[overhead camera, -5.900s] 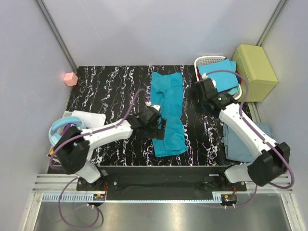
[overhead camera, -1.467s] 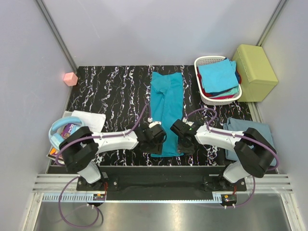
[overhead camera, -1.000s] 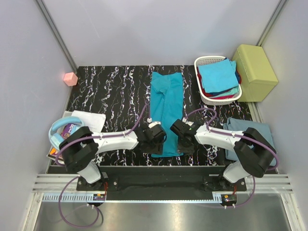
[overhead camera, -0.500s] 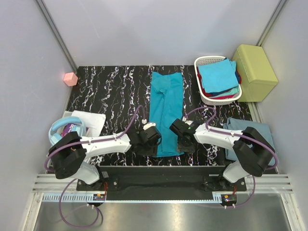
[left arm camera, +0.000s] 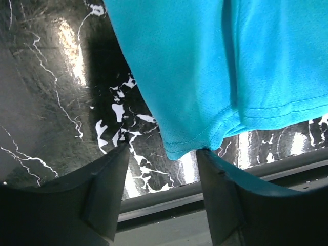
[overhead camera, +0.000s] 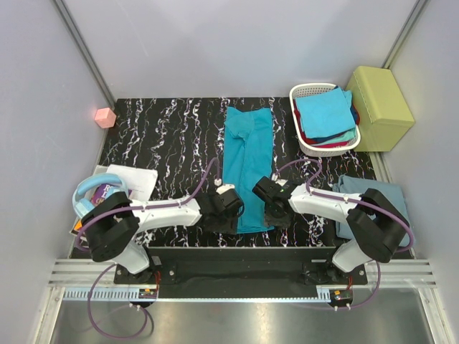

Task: Fold and stack the t-shirts
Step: Grab the bottom of the folded rectangular tshirt with both arms

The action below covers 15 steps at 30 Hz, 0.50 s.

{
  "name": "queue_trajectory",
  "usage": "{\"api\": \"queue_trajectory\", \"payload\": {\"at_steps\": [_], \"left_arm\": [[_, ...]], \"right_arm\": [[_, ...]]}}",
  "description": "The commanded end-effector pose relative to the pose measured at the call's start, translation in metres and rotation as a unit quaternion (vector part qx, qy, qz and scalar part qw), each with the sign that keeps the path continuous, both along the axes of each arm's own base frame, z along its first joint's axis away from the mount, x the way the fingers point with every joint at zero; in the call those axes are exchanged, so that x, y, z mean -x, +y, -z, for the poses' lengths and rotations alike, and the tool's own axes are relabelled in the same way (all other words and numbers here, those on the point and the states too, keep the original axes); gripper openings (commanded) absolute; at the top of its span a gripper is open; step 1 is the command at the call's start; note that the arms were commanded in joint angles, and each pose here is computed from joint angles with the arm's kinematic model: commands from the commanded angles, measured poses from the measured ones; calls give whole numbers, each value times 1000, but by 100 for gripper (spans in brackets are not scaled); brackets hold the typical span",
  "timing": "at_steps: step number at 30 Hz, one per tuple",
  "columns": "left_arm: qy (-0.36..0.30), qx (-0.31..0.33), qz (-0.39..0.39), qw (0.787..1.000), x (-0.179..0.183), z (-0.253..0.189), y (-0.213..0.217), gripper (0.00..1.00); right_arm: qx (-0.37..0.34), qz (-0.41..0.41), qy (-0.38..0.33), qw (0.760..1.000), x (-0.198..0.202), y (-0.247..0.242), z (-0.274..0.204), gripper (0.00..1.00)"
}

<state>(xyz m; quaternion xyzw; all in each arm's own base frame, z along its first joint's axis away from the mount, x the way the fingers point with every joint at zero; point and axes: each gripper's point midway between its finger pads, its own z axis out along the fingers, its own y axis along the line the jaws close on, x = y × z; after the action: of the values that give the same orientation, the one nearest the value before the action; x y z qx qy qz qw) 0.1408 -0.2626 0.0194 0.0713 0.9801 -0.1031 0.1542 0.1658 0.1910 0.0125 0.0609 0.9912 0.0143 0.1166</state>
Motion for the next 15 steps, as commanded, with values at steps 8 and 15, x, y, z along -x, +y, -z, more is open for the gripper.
{"api": "queue_trajectory", "payload": {"at_steps": [8, 15], "left_arm": [[-66, 27, -2, 997, -25, -45, -15, 63], [-76, 46, -11, 996, -22, -67, -9, 63]], "right_arm": [[12, 3, -9, 1000, -5, -4, 2, 47], [14, 2, -11, 1000, -6, -3, 3, 47]]}}
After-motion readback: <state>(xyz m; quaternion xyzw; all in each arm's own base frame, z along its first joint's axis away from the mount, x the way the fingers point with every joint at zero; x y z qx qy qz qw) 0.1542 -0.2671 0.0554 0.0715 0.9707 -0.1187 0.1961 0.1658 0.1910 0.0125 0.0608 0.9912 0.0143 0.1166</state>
